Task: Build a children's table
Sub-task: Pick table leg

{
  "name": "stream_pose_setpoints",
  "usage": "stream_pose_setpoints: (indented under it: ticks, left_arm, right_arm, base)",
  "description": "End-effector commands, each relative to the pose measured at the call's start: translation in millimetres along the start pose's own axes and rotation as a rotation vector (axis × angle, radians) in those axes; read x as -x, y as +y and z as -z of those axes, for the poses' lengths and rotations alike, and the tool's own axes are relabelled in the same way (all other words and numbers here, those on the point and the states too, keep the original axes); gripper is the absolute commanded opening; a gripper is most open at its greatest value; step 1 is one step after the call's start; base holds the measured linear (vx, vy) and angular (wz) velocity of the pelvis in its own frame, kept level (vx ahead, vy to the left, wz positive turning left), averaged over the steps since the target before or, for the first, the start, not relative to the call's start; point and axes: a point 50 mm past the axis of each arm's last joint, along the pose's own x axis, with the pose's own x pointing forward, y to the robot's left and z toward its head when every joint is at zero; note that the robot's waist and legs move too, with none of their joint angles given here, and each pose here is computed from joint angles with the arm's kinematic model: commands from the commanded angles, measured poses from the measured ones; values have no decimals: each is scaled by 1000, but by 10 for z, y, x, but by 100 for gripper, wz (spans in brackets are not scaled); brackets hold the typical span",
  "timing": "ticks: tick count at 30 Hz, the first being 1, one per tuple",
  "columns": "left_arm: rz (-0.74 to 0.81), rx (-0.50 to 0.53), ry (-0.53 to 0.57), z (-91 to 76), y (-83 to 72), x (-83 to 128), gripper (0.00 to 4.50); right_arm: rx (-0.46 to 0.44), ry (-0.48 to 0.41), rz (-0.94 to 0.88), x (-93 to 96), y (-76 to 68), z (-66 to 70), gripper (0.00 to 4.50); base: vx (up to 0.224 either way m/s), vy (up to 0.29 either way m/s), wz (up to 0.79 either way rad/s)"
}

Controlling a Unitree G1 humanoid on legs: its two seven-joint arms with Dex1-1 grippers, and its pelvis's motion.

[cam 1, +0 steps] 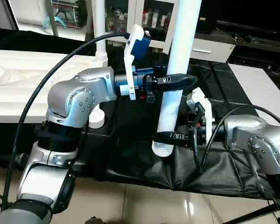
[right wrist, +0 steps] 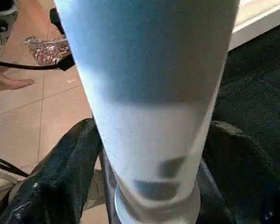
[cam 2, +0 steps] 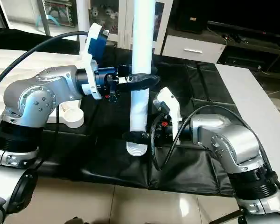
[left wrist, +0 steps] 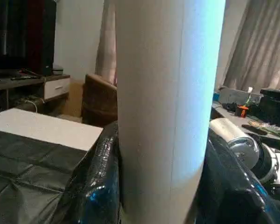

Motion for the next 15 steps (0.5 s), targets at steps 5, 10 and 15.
stream_pose_setpoints:
  ticks: [5,10,15]
  left_arm:
    - [67,-55,14,-85,-80,-81,177]
    - [79,-54,22,-68,-99,-103,177]
    - [85,-58,20,-79,-99,-136,177]
  right_arm:
    - [0,5,-1,-7,-15,16,300]
    - [-1,9,-10,-16,-11,20,248]
    - [-3,13,-19,-34,-8,34,209]
  base:
    - [0,0,0]
    - [0,0,0]
    - [0,0,0]
